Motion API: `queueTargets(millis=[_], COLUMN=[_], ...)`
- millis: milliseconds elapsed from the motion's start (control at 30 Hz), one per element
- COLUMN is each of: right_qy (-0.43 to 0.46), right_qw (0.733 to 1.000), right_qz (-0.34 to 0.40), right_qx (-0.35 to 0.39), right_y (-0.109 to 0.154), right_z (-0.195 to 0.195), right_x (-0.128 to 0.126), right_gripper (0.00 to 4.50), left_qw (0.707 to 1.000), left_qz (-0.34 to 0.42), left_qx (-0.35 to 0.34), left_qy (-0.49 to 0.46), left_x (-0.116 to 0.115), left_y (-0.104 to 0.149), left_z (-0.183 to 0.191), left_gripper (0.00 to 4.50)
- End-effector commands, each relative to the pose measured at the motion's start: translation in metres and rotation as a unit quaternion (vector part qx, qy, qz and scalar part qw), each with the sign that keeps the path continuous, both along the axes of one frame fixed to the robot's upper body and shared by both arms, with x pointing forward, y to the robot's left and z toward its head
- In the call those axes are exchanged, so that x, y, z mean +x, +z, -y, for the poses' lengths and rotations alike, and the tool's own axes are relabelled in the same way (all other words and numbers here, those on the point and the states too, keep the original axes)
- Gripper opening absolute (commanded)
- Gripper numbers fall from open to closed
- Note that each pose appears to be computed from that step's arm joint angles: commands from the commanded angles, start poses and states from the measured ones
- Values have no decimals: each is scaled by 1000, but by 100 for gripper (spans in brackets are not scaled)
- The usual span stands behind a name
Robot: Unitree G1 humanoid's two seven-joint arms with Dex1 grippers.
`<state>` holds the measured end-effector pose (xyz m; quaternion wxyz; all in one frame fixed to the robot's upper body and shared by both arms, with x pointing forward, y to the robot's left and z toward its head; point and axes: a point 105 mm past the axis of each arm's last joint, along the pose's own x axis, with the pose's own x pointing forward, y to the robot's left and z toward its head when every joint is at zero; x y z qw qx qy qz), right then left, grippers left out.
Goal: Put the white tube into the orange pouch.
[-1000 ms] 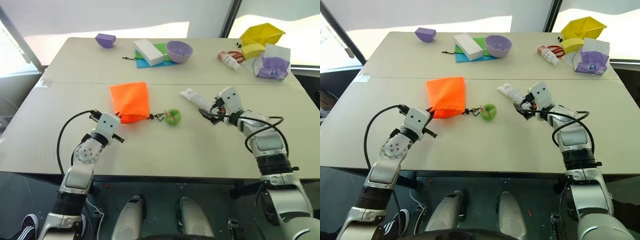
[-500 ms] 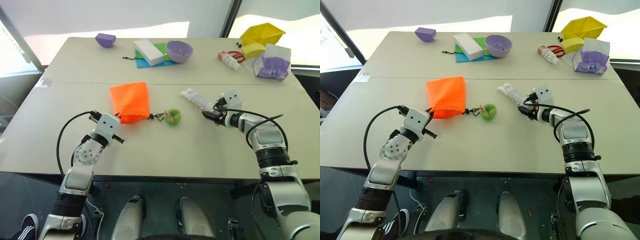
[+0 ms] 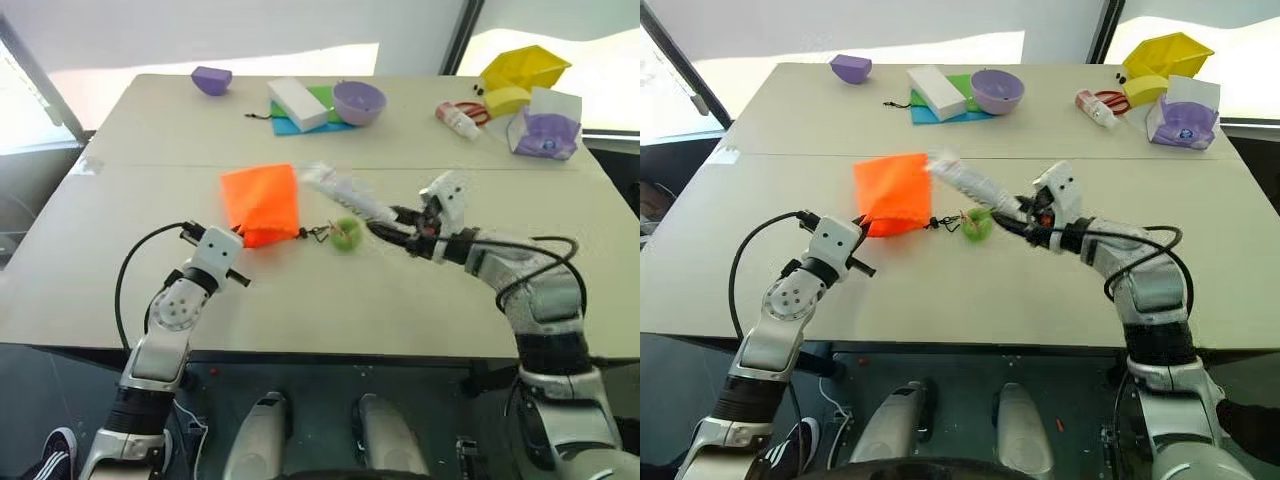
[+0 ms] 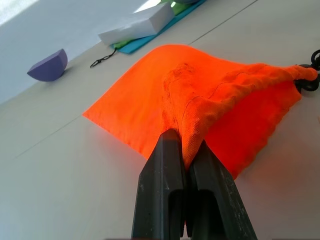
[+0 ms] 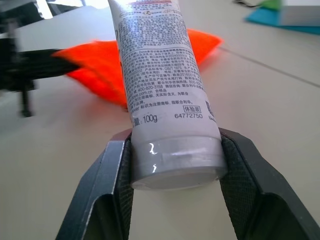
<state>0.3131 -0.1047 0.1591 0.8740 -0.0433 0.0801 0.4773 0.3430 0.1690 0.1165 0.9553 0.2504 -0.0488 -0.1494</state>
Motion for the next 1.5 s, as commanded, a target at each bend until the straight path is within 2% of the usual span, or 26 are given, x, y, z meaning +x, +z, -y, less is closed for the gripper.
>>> queueTargets(millis=[33, 200, 367, 467, 667, 800, 1033, 1167, 1333, 1500], right_qy=[86, 86, 2, -37, -66, -103, -97, -146, -76, -102], right_qw=[996, 992, 998, 999, 998, 995, 995, 989, 997, 994], right_qz=[-25, -44, -12, -13, -14, -2, -6, 4, 15, 38], right_qx=[-20, -81, -66, -28, -4, 4, -4, -4, -8, -27], right_y=[-7, -43, -57, -54, -50, -45, -53, -50, -49, -47], right_z=[-17, -23, -44, -47, -49, -50, -71, -67, -83, -91], right_x=[-38, -41, -8, 3, 13, 19, 10, 23, 6, 20], right_gripper=[181, 181, 181, 181, 181, 181, 181, 181, 181, 181], left_qw=[1000, 1000, 1000, 1000, 1000, 1000, 1000, 1000, 999, 999], left_qz=[23, 23, 23, 23, 23, 23, 23, 22, 22, 22], left_qx=[0, 3, 4, 4, 7, 7, 6, 6, 6, 4], left_qy=[-6, -8, -11, -12, -12, -13, -19, -21, -23, -24], left_x=[-1, 0, -1, -1, -1, -2, -2, -2, -3, -4], left_y=[13, 14, 15, 15, 15, 15, 15, 15, 16, 16], left_z=[3, 3, 3, 3, 2, 2, 6, 6, 8, 9], left_gripper=[0, 0, 0, 0, 0, 0, 0, 0, 0, 0])
